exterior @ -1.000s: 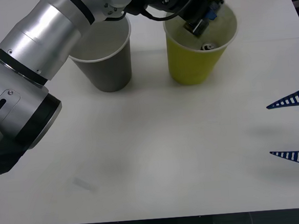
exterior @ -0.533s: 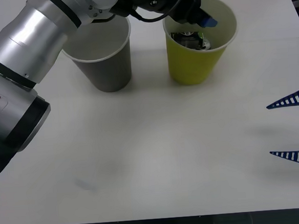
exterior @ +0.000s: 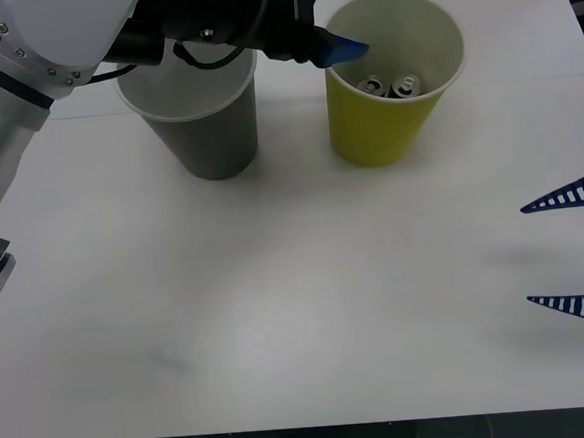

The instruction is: Put the can into the green bin and the plastic bottle into the gray bin

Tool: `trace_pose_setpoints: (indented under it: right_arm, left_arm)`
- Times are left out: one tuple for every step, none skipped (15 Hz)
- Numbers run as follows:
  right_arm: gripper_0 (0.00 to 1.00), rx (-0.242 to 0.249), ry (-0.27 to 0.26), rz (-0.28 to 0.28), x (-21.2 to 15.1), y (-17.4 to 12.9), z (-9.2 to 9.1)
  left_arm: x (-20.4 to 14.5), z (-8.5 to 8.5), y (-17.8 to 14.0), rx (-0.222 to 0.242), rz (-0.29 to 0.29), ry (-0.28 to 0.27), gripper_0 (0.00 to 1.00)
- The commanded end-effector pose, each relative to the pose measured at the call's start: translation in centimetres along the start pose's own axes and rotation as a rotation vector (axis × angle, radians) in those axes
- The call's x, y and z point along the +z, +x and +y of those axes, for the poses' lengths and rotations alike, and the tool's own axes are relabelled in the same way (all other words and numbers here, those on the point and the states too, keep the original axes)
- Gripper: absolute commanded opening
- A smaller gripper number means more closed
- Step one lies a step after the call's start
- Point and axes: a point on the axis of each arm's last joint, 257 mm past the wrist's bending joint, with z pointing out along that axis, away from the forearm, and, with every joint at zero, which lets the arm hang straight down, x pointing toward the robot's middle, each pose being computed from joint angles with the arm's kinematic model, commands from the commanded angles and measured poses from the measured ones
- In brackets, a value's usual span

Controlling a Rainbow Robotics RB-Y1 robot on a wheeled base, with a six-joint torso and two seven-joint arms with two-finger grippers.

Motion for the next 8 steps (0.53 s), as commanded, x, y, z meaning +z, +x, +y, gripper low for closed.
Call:
trace_pose_setpoints:
  right_arm:
    - [1.0,0.0,0.0,0.0,0.0,0.0,0.0]
    - [1.0,0.0,0.0,0.0,0.0,0.0,0.0]
    - [1.0,0.0,0.0,0.0,0.0,0.0,0.0]
    - [1.0,0.0,0.0,0.0,0.0,0.0,0.0]
    - [1.0,0.0,0.0,0.0,0.0,0.0,0.0]
    - [1.0,0.0,0.0,0.0,0.0,0.0,0.0]
    - [1.0,0.0,0.0,0.0,0.0,0.0,0.0]
    - [1.0,0.0,0.0,0.0,0.0,0.0,0.0]
  left_arm:
    - [-3.3,-0.9,1.8,0.025,-0.024,0.006,1.0]
    - [-4.8,-1.4,3.2,0.034,-0.024,0.008,1.0]
    - [-5.9,-1.8,4.3,0.043,-0.018,0.011,1.0]
    - [-7.0,-2.2,5.4,0.06,-0.009,0.014,1.0]
    - [-8.5,-2.5,7.1,0.077,0.001,0.023,1.0]
    - [-9.6,-2.9,8.3,0.08,0.001,0.036,1.0]
    - [-10.6,-3.4,9.6,0.093,0.001,0.049,1.0]
    - [-12.0,-4.0,11.2,0.114,0.008,0.06,1.0]
